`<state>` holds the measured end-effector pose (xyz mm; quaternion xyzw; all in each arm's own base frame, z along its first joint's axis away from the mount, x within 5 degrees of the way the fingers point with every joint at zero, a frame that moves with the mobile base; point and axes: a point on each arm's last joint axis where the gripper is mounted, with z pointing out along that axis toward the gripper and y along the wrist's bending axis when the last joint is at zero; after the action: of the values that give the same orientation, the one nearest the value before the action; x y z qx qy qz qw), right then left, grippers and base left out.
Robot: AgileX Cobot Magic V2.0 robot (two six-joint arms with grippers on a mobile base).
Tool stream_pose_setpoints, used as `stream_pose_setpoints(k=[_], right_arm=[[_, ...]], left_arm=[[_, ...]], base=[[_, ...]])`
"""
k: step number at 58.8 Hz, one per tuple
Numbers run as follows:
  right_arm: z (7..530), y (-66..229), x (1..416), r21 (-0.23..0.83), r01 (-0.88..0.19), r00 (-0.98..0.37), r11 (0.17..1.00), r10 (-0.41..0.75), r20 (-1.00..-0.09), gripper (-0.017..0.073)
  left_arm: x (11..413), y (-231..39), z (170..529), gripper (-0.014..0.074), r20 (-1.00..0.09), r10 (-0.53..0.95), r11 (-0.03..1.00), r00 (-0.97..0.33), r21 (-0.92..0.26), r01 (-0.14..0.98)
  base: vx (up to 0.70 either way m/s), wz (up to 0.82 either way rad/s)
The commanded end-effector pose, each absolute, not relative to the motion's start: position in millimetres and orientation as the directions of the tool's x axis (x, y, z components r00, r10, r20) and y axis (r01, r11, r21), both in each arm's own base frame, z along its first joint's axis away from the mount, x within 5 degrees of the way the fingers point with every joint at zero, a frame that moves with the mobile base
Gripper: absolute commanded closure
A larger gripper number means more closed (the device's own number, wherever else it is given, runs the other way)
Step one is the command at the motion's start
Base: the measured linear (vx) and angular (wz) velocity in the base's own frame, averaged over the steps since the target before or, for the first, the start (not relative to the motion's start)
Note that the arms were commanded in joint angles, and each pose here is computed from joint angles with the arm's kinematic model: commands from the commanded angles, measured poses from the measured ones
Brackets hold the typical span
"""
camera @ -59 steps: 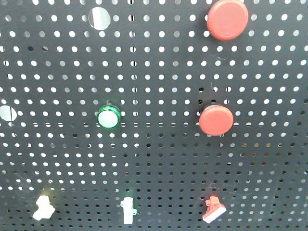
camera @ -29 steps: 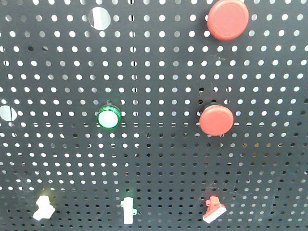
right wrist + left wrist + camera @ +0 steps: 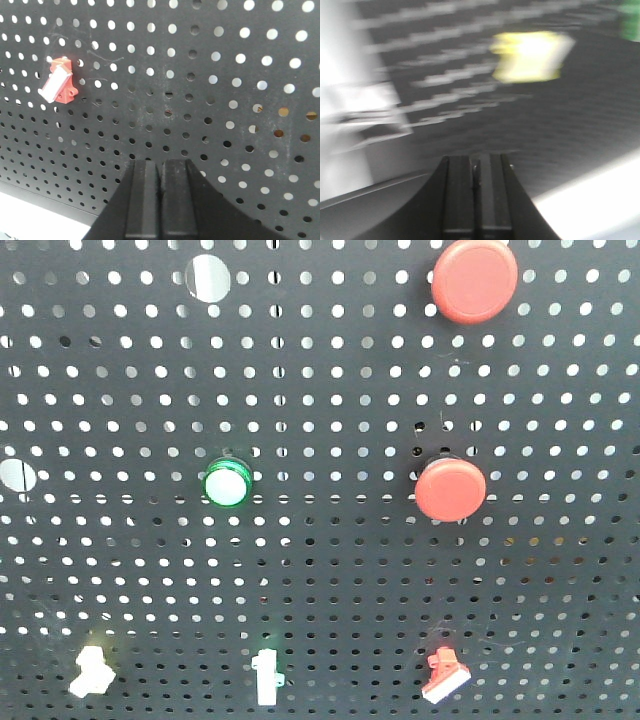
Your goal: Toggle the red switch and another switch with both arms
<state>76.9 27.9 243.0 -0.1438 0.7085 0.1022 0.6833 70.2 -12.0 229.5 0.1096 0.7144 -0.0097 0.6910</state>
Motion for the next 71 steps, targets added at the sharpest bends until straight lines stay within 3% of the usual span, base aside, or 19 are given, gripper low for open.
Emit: stream_pose_setpoints(k=[1,9,18,71], right_arm=[[255.2,24.3,78.7,-0.059,-0.298,0.019,0.953,-0.055,-0.998,0.0566],[255.2,24.3,78.7,-0.059,-0.299,0.019,0.952,-0.055,-0.998,0.0566],[255.2,24.2,78.7,-0.059,-0.298,0.019,0.953,-0.055,-0.998,0.0566],[255.3,24.3,78.7,-0.063,-0.298,0.021,0.952,-0.06,-0.998,0.0566]], left_arm=[[66.3,-5.3,227.7,0.0591,-0.993,0.074,0.994,0.091,0.081,0.078],[60.2,-3.2,198.8,0.0591,-0.998,-0.008,0.998,0.07,-0.004,0.058],[55.7,-3.7,199.1,0.0591,-0.996,0.053,0.996,0.076,0.058,0.063],[56.0,-3.8,198.0,0.0591,-0.997,0.054,0.996,0.062,0.058,0.064]], base=[[0.0,0.0],[0.0,0.0],[0.0,0.0],[0.0,0.0]])
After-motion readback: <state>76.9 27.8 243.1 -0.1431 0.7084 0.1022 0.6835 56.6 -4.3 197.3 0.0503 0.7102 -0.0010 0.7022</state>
